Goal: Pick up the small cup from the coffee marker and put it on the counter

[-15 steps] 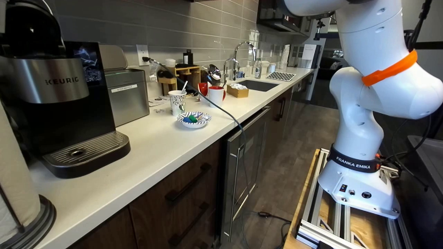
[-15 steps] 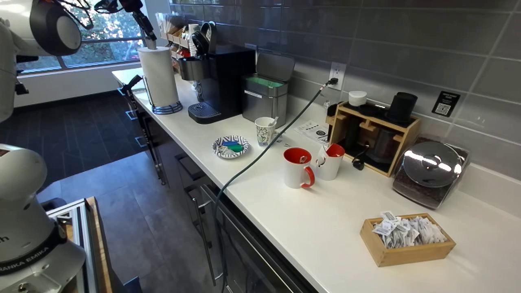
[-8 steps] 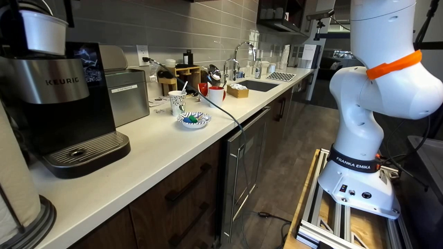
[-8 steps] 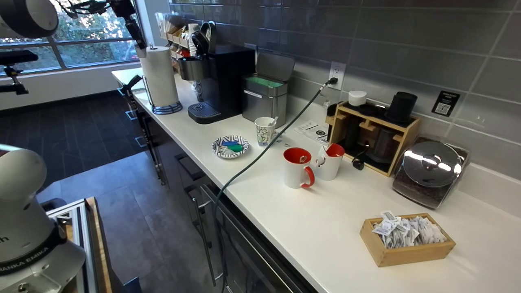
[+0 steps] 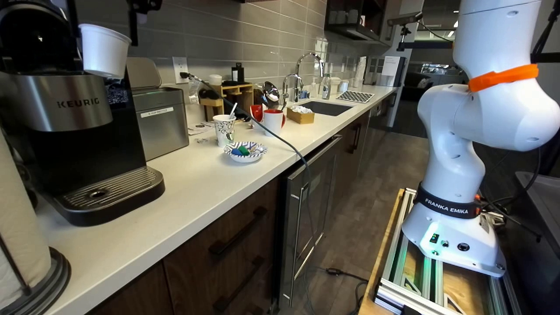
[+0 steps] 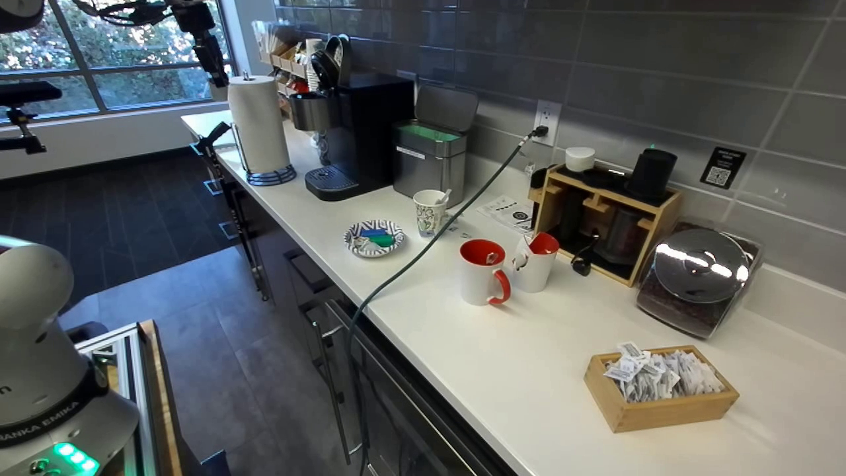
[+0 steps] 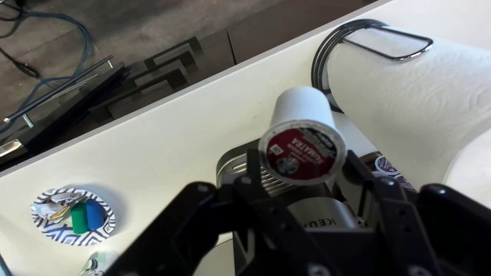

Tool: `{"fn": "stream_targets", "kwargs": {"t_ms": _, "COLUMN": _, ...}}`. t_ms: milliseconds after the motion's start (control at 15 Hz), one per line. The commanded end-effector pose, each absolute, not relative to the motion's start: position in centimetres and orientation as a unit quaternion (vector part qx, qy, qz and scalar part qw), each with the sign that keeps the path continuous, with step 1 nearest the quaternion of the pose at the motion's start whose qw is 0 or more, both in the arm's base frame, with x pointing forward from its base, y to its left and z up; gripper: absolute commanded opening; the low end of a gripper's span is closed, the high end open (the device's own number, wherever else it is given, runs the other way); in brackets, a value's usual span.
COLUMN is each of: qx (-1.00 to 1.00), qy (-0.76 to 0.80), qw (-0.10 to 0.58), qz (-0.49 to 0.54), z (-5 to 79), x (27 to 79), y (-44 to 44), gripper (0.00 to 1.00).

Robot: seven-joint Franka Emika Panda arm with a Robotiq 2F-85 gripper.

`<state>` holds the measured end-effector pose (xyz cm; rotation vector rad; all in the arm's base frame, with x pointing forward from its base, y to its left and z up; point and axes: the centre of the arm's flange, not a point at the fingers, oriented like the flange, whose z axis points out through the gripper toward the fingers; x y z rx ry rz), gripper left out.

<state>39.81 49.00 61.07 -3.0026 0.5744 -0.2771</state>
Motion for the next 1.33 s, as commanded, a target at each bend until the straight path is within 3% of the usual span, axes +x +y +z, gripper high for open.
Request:
{"fn": "stream_targets", "kwargs": {"t_ms": 0, "qx": -0.978, "qy": 0.187, "qw": 0.036, "qz": -0.090, "z": 61.1, "x": 39.8, "y": 49.1, "gripper": 0.53}}
{"fn": "stream_targets", "kwargs": {"t_ms": 200, "qx": -0.978, "qy": 0.186, "qw": 0.035, "qz": -0.089, "z": 60.8, "x": 39.8, "y": 49.2, "gripper": 0.53}}
{"fn": "stream_targets", "kwargs": {"t_ms": 267, "qx": -0.977, "qy": 0.191, "qw": 0.037, "qz": -0.086, "z": 60.4, "x": 39.6, "y": 48.4, "gripper": 0.28}}
{"fn": "stream_targets", "kwargs": {"t_ms": 800, "qx": -0.990, "qy": 0.073, "qw": 0.057, "qz": -0.103, "z": 57.0, "x": 34.3, "y": 39.2, "gripper": 0.28}}
{"fn": "stream_targets", "kwargs": {"t_ms": 1267, "qx": -0.986, "qy": 0.147, "qw": -0.066, "qz": 0.033, "z": 53.1, "x": 32.6, "y": 28.7, "gripper": 0.28}}
